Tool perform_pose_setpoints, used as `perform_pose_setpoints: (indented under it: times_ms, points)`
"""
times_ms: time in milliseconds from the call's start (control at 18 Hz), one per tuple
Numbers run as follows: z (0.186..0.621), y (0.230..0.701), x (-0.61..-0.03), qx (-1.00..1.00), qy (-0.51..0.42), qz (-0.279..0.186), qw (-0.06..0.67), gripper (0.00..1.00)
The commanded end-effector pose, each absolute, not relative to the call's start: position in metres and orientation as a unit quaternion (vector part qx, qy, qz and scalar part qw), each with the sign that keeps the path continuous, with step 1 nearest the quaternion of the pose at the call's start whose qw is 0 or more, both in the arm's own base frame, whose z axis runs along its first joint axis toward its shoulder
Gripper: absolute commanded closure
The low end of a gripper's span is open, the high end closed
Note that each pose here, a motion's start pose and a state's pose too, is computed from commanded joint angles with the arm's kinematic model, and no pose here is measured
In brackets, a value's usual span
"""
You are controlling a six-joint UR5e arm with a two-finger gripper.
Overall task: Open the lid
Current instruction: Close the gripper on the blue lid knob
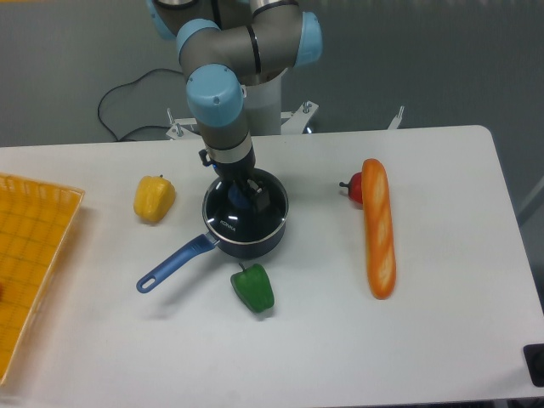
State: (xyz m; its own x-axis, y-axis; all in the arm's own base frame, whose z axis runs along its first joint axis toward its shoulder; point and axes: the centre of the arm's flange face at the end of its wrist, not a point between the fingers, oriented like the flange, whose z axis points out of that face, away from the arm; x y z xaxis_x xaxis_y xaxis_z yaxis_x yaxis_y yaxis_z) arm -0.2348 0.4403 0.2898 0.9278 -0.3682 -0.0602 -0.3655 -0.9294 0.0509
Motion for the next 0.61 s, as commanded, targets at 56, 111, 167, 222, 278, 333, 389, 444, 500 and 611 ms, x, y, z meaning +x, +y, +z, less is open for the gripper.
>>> perform_pose_setpoints:
  times_ms: [56,111,167,222,278,333,389,444,500,611]
  points:
    - [0.2897,0.4403,-0.2348,0.982,-0.186,-0.034,0.019,0.27]
    - [0.2904,0.4407,-0.2350,0.982,-0.186,-0.035,0.018,0.27]
    - [0.2904,0.4406,-0.2351,0.982,-0.186,-0.035,0.019,0.29]
    - [0.2904,0.4406,-0.2351,0.982,-0.186,-0.035,0.019,0.30]
    - [0.2911,0.4409,-0.2354,0.982,-0.185,-0.036,0.018,0.32]
    - [0.2911,0.4409,-0.2354,0.982,-0.185,-0.036,0.018,0.33]
    - [0.2911,0.4409,-0.2354,0.982,-0.186,-0.036,0.018,0.33]
    - [0.2911,0.4409,-0.2354,0.982,-0.186,-0.036,0.018,0.34]
    - [0.2911,0.4409,-0.2354,0.982,-0.186,-0.036,0.018,0.35]
    - [0.2918,0.4414,-0.2356,0.982,-0.186,-0.036,0.017,0.37]
